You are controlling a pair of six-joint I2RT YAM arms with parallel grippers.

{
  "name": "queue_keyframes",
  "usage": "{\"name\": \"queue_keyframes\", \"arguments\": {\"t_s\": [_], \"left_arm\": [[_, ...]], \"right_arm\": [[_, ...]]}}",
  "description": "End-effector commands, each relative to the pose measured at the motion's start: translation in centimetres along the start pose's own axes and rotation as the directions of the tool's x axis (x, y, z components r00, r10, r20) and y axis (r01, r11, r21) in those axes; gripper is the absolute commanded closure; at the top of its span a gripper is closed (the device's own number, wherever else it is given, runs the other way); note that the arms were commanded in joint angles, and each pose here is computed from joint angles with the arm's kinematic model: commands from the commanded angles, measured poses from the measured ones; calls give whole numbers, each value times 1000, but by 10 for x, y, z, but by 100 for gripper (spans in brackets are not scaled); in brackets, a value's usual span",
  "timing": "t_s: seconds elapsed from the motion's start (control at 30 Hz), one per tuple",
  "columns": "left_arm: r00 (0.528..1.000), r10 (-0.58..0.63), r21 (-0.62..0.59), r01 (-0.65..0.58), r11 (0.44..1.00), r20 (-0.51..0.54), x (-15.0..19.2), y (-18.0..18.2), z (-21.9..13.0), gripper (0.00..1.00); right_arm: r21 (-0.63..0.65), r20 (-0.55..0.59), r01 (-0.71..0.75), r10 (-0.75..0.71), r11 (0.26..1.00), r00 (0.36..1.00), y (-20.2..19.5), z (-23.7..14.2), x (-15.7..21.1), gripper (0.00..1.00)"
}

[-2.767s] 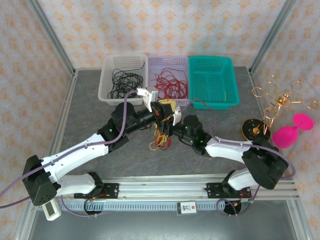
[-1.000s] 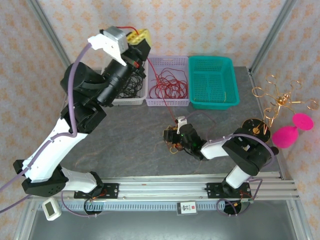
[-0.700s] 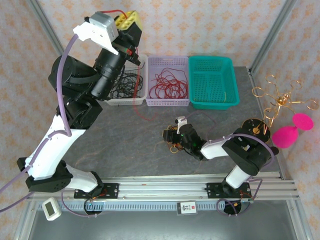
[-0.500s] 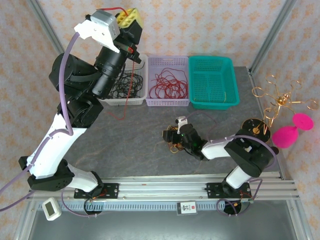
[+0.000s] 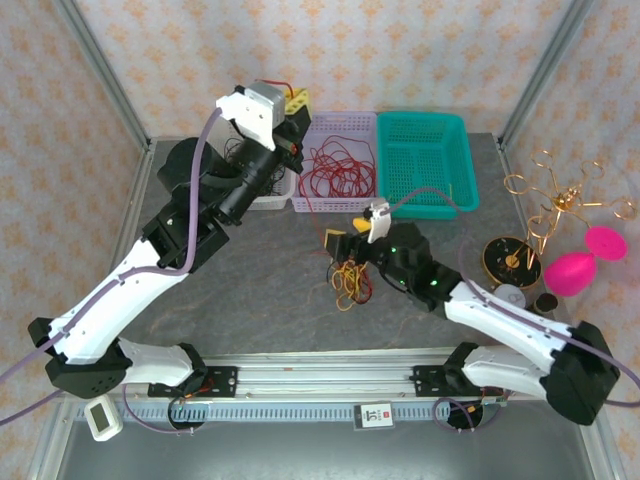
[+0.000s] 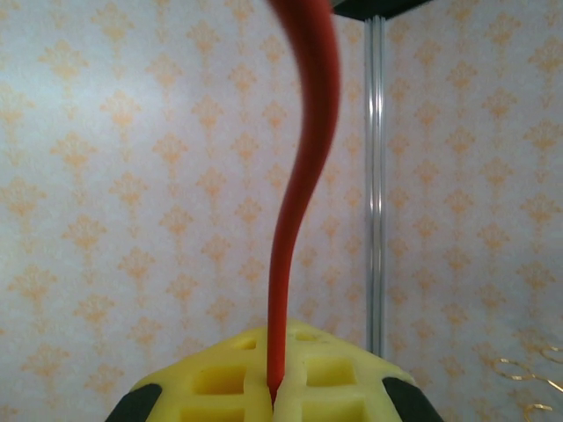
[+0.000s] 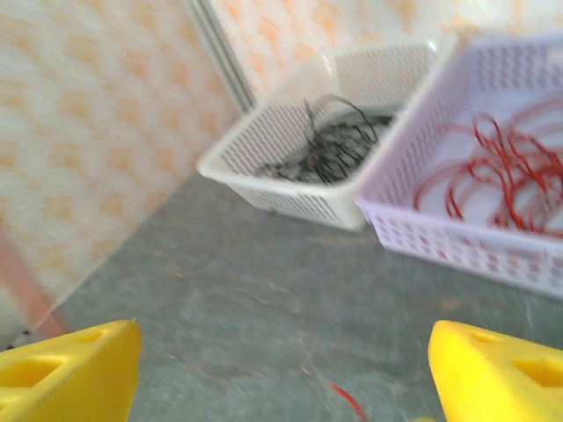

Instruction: Untangle the cables

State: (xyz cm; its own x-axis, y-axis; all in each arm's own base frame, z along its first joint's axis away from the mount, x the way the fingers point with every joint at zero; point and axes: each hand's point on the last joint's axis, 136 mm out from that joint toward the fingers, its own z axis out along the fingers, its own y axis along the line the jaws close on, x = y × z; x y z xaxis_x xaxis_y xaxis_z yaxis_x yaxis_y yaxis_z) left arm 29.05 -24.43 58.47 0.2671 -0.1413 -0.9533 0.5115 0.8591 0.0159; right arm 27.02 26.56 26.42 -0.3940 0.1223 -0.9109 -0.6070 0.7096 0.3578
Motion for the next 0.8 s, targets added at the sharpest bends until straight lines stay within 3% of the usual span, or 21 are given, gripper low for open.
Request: {"name": "queue_keyframes", "arguments": {"t_s": [0.0, 0.17, 0.43, 0.63, 0.77], "left_arm": [[996, -82, 39, 81, 996, 44, -10, -4, -11, 100], [991, -134, 81, 131, 988, 21, 4, -12, -15, 100], [984, -175, 113, 174, 978, 1, 12, -17, -19, 100], [982, -188, 114, 186, 976, 1, 13, -16, -23, 100], [982, -187, 103, 186, 977, 0, 13, -13, -26, 100]], "right_arm": [[-115, 5, 96, -96, 989, 995, 26, -17, -24, 16], [-298, 84, 193, -176, 935, 981, 64, -22, -64, 17], [-598, 5, 198, -244, 776, 970, 115, 11, -67, 27], [-616, -31, 164, -232, 771, 972, 116, 37, -69, 47], [-517, -24, 151, -190, 842, 981, 95, 50, -78, 71]]}}
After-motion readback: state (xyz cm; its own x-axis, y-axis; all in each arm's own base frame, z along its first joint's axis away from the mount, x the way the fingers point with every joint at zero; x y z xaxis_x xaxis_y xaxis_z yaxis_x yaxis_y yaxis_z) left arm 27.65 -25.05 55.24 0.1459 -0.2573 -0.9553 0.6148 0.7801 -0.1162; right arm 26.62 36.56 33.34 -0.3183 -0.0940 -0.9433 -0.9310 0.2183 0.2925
